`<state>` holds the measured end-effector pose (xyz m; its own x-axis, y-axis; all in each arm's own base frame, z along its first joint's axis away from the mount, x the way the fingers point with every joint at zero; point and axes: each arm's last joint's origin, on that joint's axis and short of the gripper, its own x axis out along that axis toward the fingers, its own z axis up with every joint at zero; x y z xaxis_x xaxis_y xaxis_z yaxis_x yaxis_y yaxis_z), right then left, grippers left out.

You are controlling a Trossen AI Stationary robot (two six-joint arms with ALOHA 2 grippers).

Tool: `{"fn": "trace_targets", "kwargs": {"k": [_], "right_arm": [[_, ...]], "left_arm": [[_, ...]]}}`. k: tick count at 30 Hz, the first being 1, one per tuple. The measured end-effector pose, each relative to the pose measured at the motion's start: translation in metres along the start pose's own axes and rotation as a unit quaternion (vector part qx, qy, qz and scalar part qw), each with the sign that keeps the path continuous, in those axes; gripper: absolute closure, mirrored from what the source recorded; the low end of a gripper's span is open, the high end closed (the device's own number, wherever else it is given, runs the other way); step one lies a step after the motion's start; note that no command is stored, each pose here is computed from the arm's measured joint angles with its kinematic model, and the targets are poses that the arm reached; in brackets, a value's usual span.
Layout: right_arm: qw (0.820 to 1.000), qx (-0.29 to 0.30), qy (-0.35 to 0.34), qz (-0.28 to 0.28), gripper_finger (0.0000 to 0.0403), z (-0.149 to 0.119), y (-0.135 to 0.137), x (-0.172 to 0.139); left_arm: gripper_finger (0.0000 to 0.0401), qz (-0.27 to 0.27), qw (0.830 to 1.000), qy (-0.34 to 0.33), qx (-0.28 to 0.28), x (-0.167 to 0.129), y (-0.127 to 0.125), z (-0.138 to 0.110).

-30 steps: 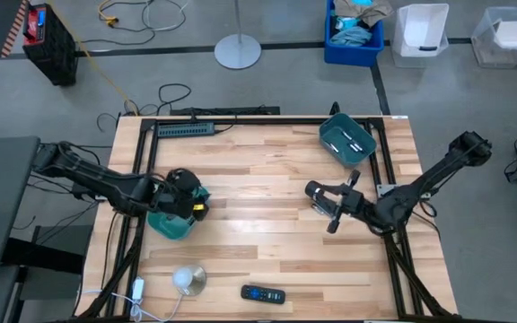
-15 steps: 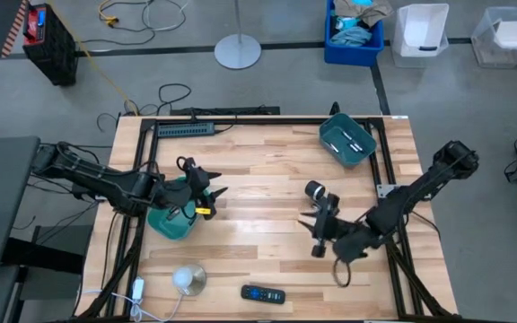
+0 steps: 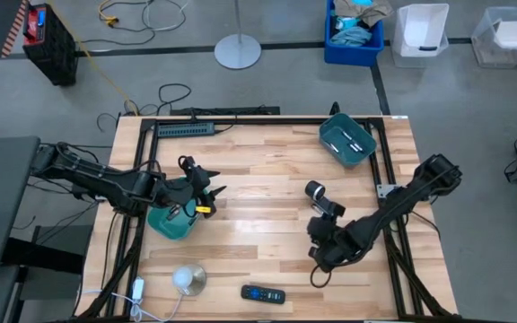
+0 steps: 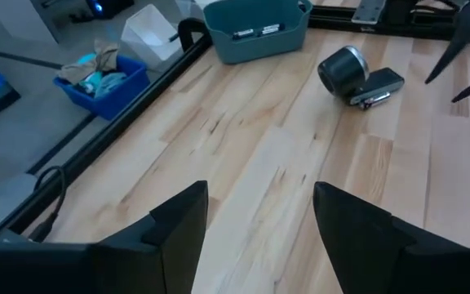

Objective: Sort batteries
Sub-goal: Put the silver battery into the blue bin

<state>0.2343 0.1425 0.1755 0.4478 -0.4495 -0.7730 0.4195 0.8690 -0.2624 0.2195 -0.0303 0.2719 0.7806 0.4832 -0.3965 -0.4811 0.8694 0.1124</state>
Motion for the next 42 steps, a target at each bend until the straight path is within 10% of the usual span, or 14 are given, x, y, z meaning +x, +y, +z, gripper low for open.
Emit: {"fn": "trace_targets", "kwargs": {"k": [42], "right_arm": [[0.997,0.002,-0.022,-0.073,0.0216,-0.044,-0.023,0.060]], "left_arm": [[0.0184,0.000,1.000,0.004,-0.001,0.000,0.000,-0.001]]}}
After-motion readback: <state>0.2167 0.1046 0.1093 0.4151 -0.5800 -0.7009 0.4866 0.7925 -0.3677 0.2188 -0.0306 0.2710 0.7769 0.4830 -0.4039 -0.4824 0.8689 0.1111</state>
